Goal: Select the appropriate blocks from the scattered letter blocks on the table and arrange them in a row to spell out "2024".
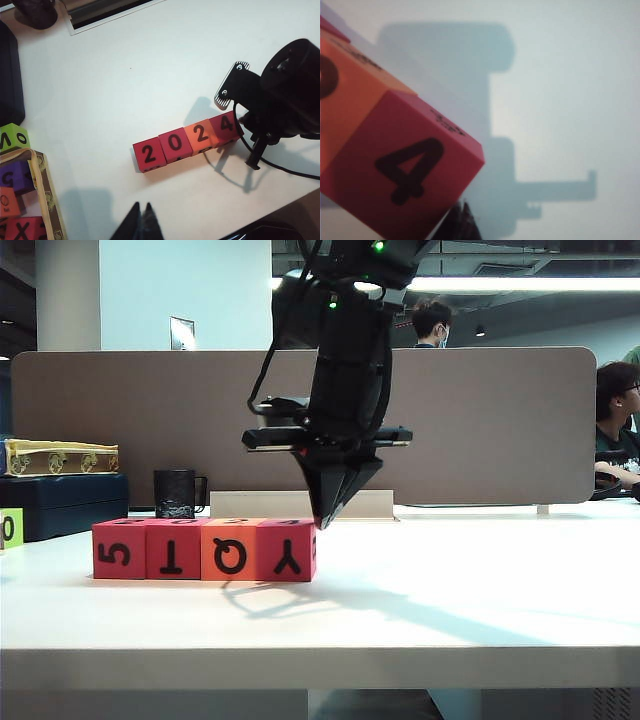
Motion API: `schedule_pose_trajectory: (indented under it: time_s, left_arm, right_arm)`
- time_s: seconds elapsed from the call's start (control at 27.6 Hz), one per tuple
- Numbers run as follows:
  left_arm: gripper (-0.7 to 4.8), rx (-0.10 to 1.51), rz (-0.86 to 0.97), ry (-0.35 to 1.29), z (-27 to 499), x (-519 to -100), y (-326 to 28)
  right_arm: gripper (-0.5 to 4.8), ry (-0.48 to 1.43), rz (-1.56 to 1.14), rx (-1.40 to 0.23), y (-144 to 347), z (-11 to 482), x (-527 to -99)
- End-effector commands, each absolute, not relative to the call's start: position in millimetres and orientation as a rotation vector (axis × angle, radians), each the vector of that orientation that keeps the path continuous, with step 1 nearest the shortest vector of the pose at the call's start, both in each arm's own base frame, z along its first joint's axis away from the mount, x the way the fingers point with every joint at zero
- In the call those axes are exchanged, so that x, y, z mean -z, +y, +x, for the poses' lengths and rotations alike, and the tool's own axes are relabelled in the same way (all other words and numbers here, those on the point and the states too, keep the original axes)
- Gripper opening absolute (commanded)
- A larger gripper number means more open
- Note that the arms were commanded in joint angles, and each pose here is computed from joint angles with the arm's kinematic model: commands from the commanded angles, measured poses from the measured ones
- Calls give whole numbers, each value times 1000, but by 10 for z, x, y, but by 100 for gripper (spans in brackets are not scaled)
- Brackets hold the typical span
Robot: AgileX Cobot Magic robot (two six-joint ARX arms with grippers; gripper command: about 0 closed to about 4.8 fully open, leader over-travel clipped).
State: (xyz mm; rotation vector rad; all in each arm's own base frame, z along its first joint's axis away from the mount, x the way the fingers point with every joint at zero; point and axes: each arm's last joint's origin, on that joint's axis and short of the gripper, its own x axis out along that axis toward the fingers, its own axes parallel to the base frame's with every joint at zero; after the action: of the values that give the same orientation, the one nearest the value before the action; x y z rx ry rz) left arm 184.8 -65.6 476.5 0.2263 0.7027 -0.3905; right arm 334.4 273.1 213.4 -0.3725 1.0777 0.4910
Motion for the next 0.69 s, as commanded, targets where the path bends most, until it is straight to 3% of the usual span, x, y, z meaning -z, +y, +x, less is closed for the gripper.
schedule_pose_trajectory:
  time_s: [0.04, 0.51, 0.69]
  left_arm:
    - [-6, 397, 227, 689, 1836, -4784, -654]
    - [-6, 397, 226, 682, 1840, -4789, -656]
    - [-6, 397, 222, 624, 1870, -4833, -667]
  right_arm:
    - [-5, 1053, -346, -518, 2766, 3352, -2161]
    - [-5, 1028, -379, -454, 2729, 3361, -2201]
    - [-5, 1009, -396, -413, 2580, 3320, -2428]
